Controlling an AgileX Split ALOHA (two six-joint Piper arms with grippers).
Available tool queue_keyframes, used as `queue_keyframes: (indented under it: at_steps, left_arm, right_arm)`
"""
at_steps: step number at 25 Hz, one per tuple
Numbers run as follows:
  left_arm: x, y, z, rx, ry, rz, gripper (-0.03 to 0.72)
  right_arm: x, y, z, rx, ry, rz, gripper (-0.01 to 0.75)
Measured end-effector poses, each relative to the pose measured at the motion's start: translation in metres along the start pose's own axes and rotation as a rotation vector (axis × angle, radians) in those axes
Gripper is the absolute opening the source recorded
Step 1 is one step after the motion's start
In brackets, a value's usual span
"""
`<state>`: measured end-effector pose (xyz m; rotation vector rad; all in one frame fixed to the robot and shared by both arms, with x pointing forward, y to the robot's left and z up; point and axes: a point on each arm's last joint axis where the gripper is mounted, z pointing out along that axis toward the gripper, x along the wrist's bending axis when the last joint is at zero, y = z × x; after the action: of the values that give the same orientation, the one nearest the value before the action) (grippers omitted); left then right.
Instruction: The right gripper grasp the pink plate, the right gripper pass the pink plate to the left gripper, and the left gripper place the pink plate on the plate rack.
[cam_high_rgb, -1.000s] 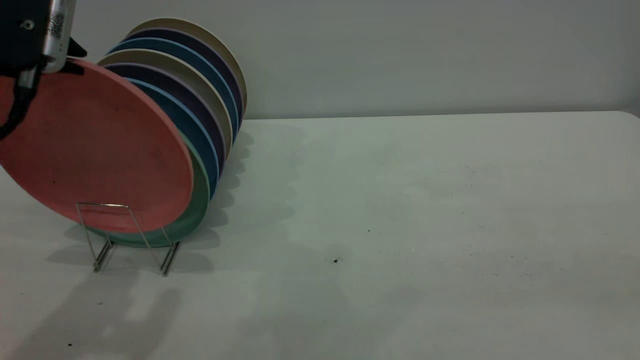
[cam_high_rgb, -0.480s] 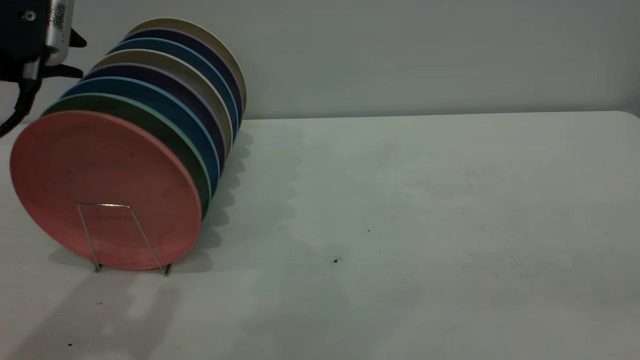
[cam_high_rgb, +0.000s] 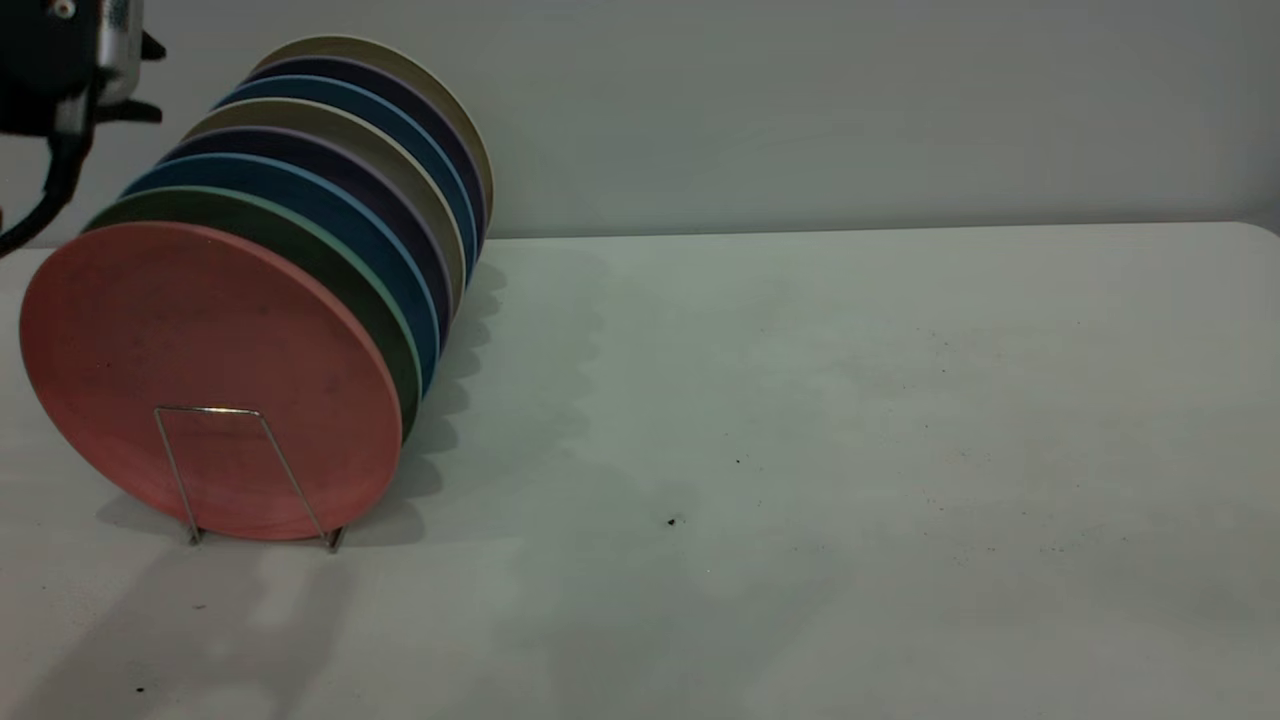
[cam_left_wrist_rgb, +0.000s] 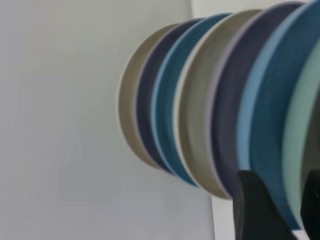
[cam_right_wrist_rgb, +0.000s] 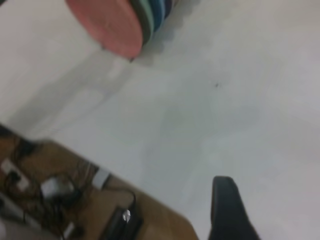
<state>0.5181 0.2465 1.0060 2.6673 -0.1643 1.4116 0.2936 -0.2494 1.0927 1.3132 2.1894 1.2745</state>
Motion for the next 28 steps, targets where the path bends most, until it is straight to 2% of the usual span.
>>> queue_keyframes:
  at_steps: [2, 4, 8, 10, 12, 16, 19, 22, 25, 28]
  left_arm:
    - [0.003, -0.001, 0.000, 0.006, 0.035, -0.137, 0.281]
    - [0.006, -0.002, 0.000, 0.008, 0.066, -0.336, 0.281]
    - [0.009, -0.001, -0.010, -0.014, 0.073, -0.813, 0.286]
    - [0.009, 0.003, -0.023, -0.044, 0.020, -0.969, 0.293]
    - [0.008, 0.010, -0.039, -0.082, -0.070, -1.045, 0.304]
    - [0.002, 0.025, -0.083, -0.163, -0.269, -1.133, 0.358]
    - [-0.004, 0.029, -0.115, -0.167, -0.358, -1.224, 0.416]
    - [-0.018, 0.026, -0.141, -0.050, -0.457, -1.286, 0.451]
    - [-0.039, 0.014, -0.165, 0.205, -0.547, -1.312, 0.459]
    - [-0.055, 0.000, -0.188, 0.438, -0.529, -1.369, 0.459]
  right_arm:
    - [0.003, -0.005, -0.002, 0.036, 0.009, -0.071, 0.460]
    - [0.003, -0.011, -0.006, 0.058, -0.024, -0.122, 0.460]
    - [-0.011, -0.020, -0.012, 0.121, -0.216, -0.099, 0.460]
    - [-0.018, -0.024, -0.014, 0.153, -0.306, -0.049, 0.460]
    - [-0.025, -0.029, -0.013, 0.177, -0.364, 0.004, 0.460]
    - [-0.032, -0.043, -0.001, 0.208, -0.383, 0.071, 0.460]
    - [-0.035, -0.049, 0.006, 0.211, -0.377, 0.076, 0.460]
    - [-0.034, -0.048, 0.007, 0.204, -0.356, 0.056, 0.460]
    - [-0.032, -0.049, 0.007, 0.214, -0.332, 0.038, 0.460]
    - [-0.033, -0.057, 0.010, 0.271, -0.323, 0.047, 0.460]
